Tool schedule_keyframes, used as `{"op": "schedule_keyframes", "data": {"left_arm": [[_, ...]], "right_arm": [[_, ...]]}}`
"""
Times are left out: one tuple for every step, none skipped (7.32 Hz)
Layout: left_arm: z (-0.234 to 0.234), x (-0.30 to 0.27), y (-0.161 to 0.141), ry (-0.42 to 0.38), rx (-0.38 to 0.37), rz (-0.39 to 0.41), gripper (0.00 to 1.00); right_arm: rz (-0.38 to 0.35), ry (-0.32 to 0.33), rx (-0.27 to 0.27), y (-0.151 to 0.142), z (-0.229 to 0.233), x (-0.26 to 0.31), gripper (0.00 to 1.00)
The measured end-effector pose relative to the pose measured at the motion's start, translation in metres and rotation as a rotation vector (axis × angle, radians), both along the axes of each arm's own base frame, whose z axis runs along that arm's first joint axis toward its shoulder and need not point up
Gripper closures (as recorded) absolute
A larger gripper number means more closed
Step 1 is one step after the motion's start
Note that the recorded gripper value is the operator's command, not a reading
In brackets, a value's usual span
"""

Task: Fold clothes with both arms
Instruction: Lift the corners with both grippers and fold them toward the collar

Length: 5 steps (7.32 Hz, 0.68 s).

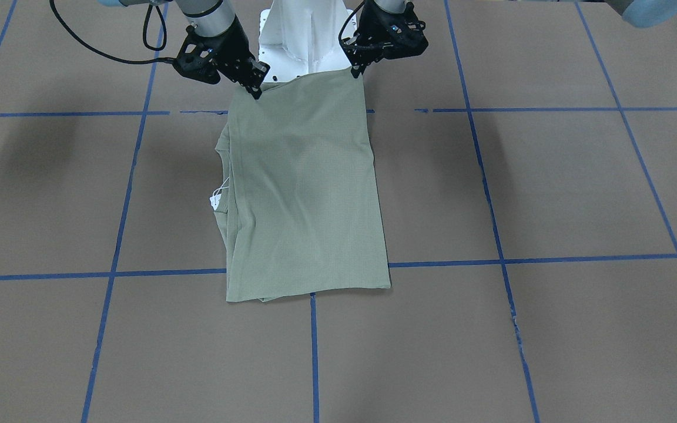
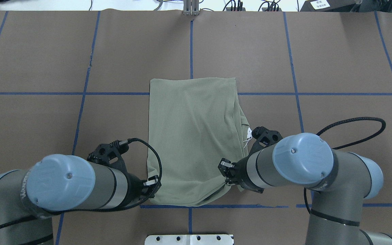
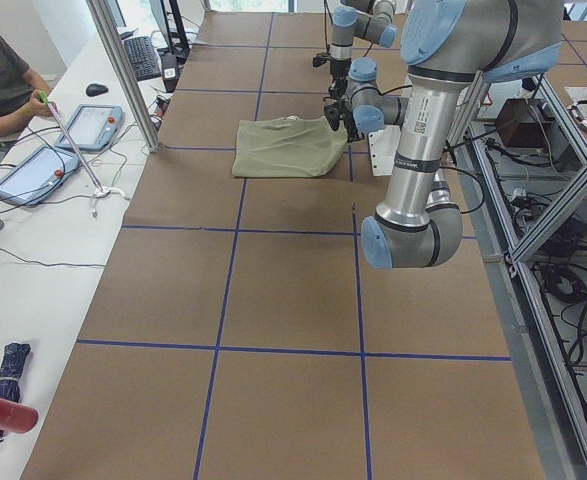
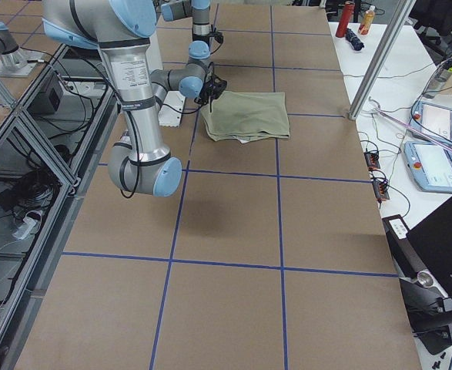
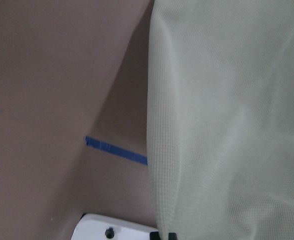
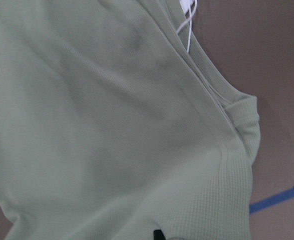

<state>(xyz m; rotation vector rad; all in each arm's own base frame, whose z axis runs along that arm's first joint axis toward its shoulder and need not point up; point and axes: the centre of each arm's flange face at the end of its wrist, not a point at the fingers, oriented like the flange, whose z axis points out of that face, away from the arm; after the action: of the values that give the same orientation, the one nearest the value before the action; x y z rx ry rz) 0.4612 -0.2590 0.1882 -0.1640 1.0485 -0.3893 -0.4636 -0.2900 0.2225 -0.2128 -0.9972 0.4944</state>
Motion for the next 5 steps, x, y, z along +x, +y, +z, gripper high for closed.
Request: {"op": "schedule_keyframes", "data": {"left_arm": [[-0.002, -0.001, -0.035, -0.011, 0.028, -0.045, 1.00], [0.000, 0.002, -0.072, -0.027, 0.050, -0.089, 1.00], [0.005, 0.007, -0.104, -0.036, 0.066, -0.123, 1.00], [0.013, 0.013, -0.135, -0.044, 0.074, -0.158, 1.00], [0.017, 0.018, -0.165, -0.054, 0.083, -0.187, 1.00]], "right_arm": [[0.045, 0.009, 0.013, -0.031, -0.003, -0.002, 1.00], [0.098, 0.016, 0.026, -0.070, -0.009, -0.002, 1.00], [0.150, 0.023, 0.033, -0.112, -0.008, -0.008, 1.00], [0.194, 0.024, 0.038, -0.155, 0.006, -0.019, 1.00], [0.225, 0.020, 0.046, -0.190, 0.017, -0.026, 1.00]]}}
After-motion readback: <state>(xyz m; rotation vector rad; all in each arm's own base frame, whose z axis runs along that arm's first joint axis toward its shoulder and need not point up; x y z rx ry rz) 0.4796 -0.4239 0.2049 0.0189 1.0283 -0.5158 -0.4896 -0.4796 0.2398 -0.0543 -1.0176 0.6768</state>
